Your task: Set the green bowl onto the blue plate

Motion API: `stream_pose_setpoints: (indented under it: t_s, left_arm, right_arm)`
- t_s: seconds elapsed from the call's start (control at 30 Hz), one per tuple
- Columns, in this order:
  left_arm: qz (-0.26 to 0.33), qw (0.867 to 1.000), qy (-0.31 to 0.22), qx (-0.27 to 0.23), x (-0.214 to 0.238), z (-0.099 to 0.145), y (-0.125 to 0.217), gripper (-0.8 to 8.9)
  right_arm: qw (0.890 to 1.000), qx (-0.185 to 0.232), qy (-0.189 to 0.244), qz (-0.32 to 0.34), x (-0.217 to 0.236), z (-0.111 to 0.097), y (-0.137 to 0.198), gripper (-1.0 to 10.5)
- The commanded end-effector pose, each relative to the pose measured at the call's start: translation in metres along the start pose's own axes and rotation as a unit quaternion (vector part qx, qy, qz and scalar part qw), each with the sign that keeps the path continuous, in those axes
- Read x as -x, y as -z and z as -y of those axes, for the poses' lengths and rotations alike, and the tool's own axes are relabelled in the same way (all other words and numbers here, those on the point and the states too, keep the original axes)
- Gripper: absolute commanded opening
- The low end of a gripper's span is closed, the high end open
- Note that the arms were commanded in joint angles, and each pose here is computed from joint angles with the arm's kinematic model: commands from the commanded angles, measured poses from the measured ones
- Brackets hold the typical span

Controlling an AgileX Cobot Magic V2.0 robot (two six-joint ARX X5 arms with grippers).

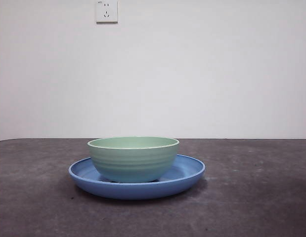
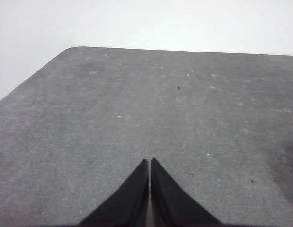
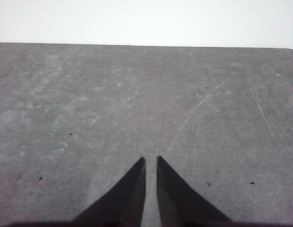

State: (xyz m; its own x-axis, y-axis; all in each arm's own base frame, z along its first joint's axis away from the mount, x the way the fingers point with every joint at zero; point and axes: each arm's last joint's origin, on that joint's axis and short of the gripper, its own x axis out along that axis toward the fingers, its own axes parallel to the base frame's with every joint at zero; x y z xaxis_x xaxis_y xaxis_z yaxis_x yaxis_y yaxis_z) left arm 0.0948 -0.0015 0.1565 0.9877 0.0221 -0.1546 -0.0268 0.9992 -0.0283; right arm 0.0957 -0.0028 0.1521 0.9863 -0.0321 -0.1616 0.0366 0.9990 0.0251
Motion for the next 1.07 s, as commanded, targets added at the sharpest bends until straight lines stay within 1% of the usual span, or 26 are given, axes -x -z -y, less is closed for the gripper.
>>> stream_pose_setpoints:
  t_s: [0.03, 0.4, 1.07]
  left_arm:
    - [-0.011, 1.000, -0.006, 0.000, -0.0019, -0.0006, 0.0070, 0.07]
    - [-0.011, 1.000, -0.006, 0.000, -0.0019, -0.0006, 0.0070, 0.07]
    - [-0.011, 1.000, -0.006, 0.001, -0.0019, -0.0006, 0.0069, 0.07]
  right_arm:
    - [1.000, 0.004, 0.007, -0.005, -0.0004, 0.0005, 0.0025, 0.4]
    - [1.000, 0.004, 0.006, 0.008, -0.0004, 0.0004, 0.0000, 0.4]
    - [1.000, 0.004, 0.006, 0.008, -0.0004, 0.0004, 0.0000, 0.4]
